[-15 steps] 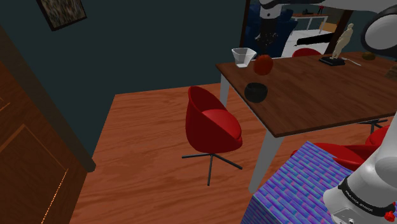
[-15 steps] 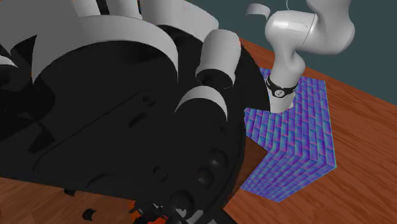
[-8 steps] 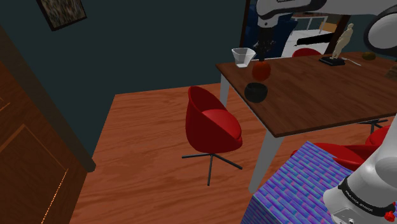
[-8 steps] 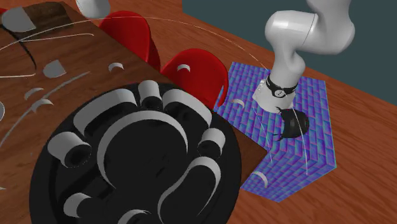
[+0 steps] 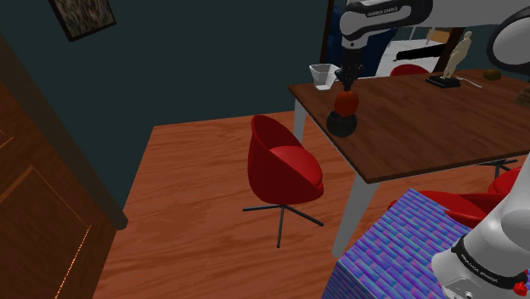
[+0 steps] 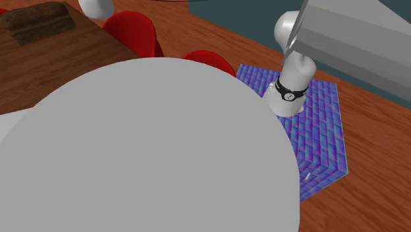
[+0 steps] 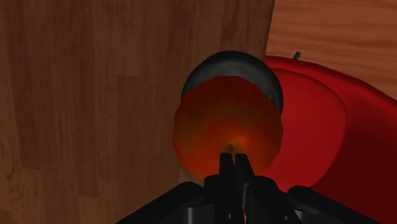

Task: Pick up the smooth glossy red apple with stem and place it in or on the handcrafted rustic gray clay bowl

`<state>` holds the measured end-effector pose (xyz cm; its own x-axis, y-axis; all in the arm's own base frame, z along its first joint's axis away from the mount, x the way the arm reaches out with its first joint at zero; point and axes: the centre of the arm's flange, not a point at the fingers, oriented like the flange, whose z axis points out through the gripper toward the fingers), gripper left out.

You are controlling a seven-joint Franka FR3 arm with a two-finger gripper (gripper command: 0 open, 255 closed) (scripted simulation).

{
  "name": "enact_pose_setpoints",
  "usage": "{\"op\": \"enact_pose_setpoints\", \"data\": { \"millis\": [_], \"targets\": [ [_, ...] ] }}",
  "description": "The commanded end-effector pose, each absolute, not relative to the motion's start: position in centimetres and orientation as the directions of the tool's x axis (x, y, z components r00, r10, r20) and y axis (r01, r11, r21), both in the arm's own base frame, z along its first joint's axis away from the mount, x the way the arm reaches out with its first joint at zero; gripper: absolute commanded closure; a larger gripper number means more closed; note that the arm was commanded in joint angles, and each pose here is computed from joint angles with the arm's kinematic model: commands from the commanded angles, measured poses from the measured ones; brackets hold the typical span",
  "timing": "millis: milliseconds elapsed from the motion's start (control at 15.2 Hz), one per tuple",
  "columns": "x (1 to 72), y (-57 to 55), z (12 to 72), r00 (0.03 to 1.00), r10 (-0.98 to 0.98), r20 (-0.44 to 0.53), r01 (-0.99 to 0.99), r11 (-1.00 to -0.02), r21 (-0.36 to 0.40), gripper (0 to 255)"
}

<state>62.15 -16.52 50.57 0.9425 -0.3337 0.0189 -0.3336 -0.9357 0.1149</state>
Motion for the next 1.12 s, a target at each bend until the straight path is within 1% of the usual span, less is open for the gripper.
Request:
{"op": "enact_pose_setpoints", "data": {
  "millis": [0, 396, 462, 792, 1056],
  "targets": [
    [62.0, -16.6, 50.3, 0.942, -0.334, 0.02, -0.334, -0.936, 0.115, 255],
    [62.0, -16.6, 50.3, 0.942, -0.334, 0.02, -0.334, -0.936, 0.115, 255],
    [62.0, -16.6, 50.3, 0.942, -0.334, 0.02, -0.334, -0.936, 0.115, 0],
    [62.0, -16.6, 50.3, 0.942, -0.334, 0.02, -0.334, -0.936, 0.115, 0],
    [62.1, -16.0, 55.2, 0.942, -0.334, 0.02, -0.334, -0.936, 0.115, 0]
  ]
}}
